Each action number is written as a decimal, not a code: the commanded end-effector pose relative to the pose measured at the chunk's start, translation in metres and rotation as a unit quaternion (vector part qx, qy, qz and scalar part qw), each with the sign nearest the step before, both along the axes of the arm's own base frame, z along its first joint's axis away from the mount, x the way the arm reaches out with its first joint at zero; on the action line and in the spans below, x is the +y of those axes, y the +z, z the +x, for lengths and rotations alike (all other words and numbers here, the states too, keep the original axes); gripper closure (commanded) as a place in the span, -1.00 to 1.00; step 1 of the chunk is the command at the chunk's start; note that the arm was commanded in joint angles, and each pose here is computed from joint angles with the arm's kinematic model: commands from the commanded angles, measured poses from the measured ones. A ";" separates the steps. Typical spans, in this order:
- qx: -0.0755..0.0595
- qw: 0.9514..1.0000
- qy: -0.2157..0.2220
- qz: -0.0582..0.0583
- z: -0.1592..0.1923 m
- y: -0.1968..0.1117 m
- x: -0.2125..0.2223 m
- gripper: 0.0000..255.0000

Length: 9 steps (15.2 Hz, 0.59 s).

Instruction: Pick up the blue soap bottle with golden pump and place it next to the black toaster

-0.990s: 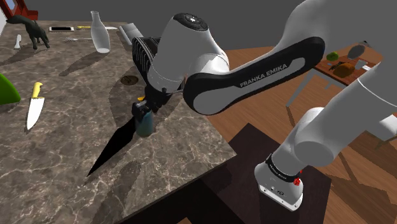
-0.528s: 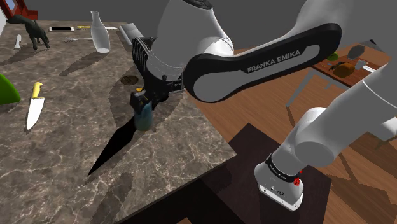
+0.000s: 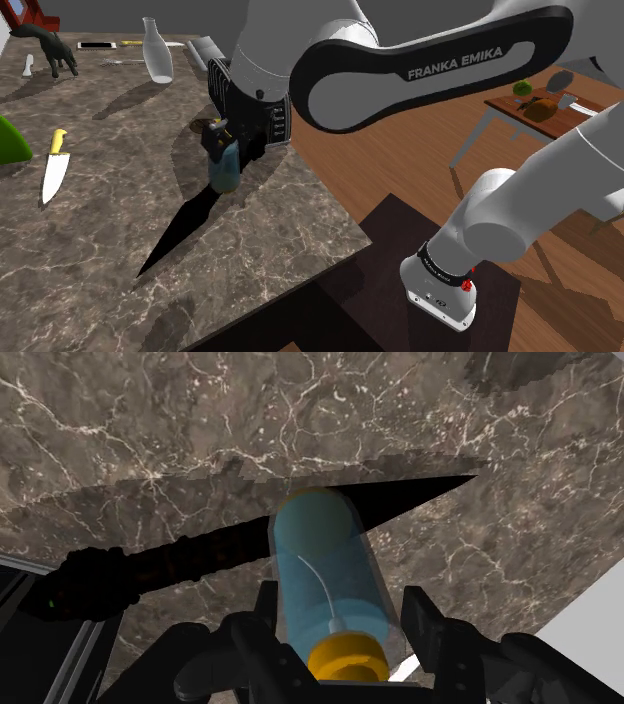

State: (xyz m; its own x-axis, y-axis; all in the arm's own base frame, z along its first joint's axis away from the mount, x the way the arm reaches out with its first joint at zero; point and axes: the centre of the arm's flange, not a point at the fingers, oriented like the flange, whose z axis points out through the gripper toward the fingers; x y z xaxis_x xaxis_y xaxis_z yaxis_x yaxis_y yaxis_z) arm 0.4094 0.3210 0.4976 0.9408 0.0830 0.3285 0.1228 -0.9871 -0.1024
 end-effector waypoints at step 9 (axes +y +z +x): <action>0.000 1.000 0.000 0.000 0.000 0.052 0.001 1.00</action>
